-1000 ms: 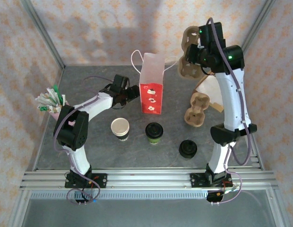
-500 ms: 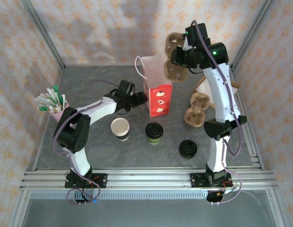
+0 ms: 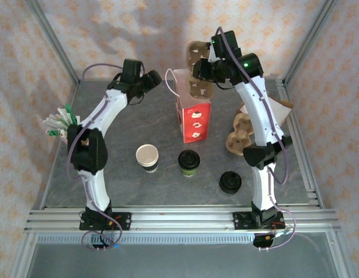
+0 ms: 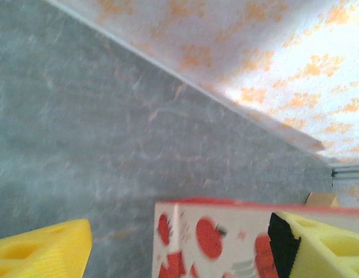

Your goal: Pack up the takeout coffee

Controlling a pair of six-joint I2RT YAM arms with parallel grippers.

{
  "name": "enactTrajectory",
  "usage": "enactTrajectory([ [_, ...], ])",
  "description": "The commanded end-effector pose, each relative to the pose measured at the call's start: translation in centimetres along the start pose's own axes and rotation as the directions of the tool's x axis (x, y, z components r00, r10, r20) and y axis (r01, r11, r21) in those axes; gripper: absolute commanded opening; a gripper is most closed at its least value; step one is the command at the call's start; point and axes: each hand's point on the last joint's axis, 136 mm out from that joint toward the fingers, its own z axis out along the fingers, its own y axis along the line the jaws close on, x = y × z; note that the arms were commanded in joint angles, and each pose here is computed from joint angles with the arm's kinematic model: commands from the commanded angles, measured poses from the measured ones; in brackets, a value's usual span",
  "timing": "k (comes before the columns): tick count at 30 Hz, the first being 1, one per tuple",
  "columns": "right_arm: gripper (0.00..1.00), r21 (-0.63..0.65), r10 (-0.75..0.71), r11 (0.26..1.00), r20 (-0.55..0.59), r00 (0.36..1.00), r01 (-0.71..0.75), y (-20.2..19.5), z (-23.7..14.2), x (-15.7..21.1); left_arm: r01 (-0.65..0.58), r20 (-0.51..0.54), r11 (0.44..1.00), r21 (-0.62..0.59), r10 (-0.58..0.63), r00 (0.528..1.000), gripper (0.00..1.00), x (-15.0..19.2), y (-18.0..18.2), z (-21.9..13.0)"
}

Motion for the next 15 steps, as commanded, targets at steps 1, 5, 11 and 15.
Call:
enactTrajectory([
  [1, 0.33, -0.038, -0.032, 0.999, 0.042, 0.999, 0.034, 1.0, 0.9, -1.2, -0.025, -0.092, 0.995, -0.101, 0.016, 0.996, 0.81, 1.1, 2.3, 3.6],
  [5, 0.33, -0.036, -0.036, 0.999, 0.026, 0.999, 0.037, 0.8, 2.5, -1.0, 0.006, -0.113, 0.998, -0.068, -0.014, 0.994, 0.81, 0.2, 1.2, 6.6],
  [11, 0.33, -0.013, -0.049, 0.999, -0.022, 0.999, 0.049, 0.3, 3.9, 0.2, 0.016, -0.152, 0.999, -0.046, -0.022, 0.988, 0.80, 1.2, 1.1, 8.6],
  [15, 0.33, 0.019, -0.051, 0.998, -0.051, 0.997, 0.052, -0.1, 4.4, 1.0, 0.017, -0.169, 0.999, -0.045, -0.024, 0.985, 0.80, 2.0, 1.4, 9.1],
])
